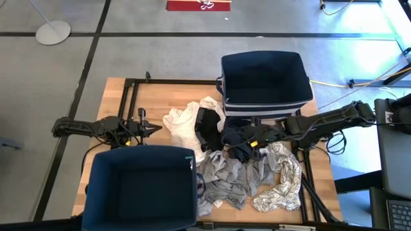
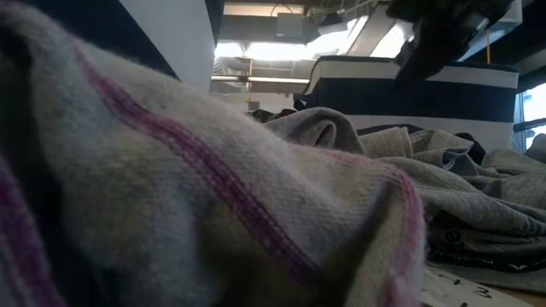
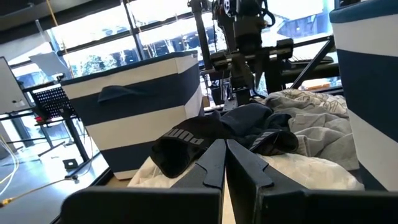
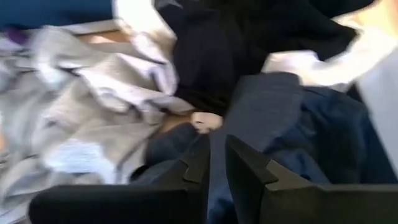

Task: Sort clothes
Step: Put the blue shirt into the top right laundry bin

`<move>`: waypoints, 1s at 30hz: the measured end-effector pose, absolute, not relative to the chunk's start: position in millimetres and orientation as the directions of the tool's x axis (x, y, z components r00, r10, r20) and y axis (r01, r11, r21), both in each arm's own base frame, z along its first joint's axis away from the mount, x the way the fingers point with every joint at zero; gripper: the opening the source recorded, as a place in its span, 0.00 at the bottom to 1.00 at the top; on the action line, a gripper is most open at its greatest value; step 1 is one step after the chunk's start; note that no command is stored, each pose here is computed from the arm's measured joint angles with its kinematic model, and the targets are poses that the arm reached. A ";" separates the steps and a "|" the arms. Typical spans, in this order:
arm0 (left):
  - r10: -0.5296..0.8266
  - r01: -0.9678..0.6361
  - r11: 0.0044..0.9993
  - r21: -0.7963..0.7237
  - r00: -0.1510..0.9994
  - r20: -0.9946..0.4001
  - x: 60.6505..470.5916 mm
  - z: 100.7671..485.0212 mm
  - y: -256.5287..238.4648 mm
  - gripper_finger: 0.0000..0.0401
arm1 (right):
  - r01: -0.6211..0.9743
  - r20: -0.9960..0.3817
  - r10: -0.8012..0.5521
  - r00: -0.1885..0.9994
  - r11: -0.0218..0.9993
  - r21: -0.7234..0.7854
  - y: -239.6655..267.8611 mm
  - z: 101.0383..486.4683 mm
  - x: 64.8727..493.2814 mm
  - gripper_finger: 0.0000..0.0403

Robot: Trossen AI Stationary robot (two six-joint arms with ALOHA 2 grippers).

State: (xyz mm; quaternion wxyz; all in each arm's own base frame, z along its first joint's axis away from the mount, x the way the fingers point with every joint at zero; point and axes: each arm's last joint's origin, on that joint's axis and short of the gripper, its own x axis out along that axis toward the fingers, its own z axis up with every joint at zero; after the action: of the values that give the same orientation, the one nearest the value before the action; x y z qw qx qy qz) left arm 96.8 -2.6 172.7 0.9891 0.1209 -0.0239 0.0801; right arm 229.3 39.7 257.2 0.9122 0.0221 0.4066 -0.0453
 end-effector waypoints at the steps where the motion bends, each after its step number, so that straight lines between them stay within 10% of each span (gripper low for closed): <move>1: 0.153 -0.164 0.958 0.236 0.986 0.066 96.8 172.6 -2.6 0.01 | 0.121 -0.746 -0.090 0.660 0.993 -0.014 39.3 255.2 231.0 0.15; 17: 0.155 -0.167 0.957 0.238 0.986 0.067 96.8 172.6 -2.5 0.01 | 0.203 -0.802 -0.144 0.579 0.979 -0.030 40.4 235.1 241.4 0.79; 30: 0.155 -0.167 0.957 0.238 0.986 0.066 96.8 172.6 -2.5 0.01 | 0.158 -0.837 -0.224 0.500 0.973 -0.166 44.9 187.6 274.9 0.88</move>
State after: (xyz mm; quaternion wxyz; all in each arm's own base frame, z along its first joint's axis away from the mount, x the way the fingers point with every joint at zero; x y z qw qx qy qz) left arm 96.8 -2.5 172.6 0.9889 0.1221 -0.0234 0.0815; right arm 274.9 44.9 187.6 0.8653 -0.0340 0.4878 -0.1103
